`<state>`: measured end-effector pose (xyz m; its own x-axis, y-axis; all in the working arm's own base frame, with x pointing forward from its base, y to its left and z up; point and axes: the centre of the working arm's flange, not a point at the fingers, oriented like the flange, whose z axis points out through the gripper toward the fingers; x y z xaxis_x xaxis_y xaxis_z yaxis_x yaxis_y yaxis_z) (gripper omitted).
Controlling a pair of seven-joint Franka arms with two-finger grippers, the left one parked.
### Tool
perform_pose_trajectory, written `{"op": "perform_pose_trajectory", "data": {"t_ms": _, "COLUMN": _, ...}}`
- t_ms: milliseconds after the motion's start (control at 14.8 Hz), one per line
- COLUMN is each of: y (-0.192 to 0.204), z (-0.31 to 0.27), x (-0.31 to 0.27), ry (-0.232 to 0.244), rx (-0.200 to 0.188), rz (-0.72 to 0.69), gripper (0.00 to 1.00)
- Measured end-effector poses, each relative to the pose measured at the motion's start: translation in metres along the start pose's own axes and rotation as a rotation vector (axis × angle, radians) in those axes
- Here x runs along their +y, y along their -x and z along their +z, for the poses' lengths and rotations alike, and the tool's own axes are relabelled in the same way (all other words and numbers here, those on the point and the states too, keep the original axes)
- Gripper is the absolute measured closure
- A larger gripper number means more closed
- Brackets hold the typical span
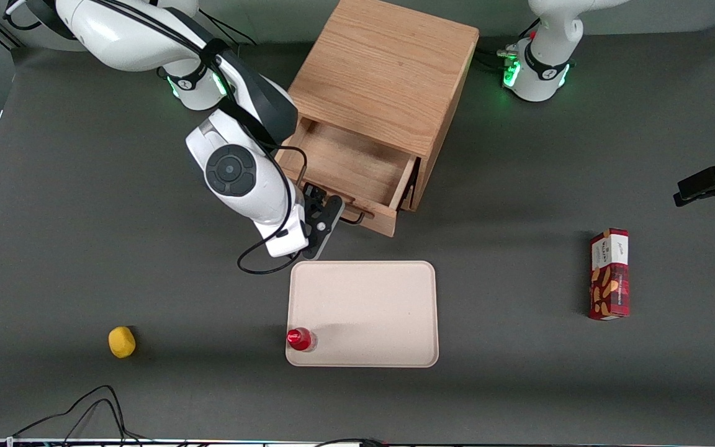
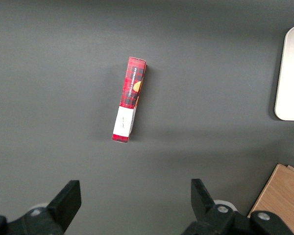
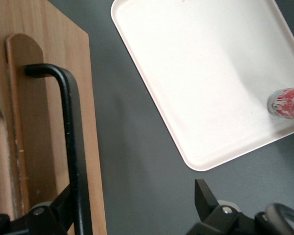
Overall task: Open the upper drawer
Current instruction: 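Pull the upper drawer outward by its handle with the right gripper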
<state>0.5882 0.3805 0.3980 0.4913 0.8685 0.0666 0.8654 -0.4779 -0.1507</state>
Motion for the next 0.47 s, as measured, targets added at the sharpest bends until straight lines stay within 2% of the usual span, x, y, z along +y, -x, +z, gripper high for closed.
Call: {"op": "perform_pose_trajectory", "data": {"t_ms": 473, "y": 0.003, "z": -0.004, "x": 0.025, "ry": 0.018, "rx": 0.024, "rz": 0.021, "gripper": 0.00}}
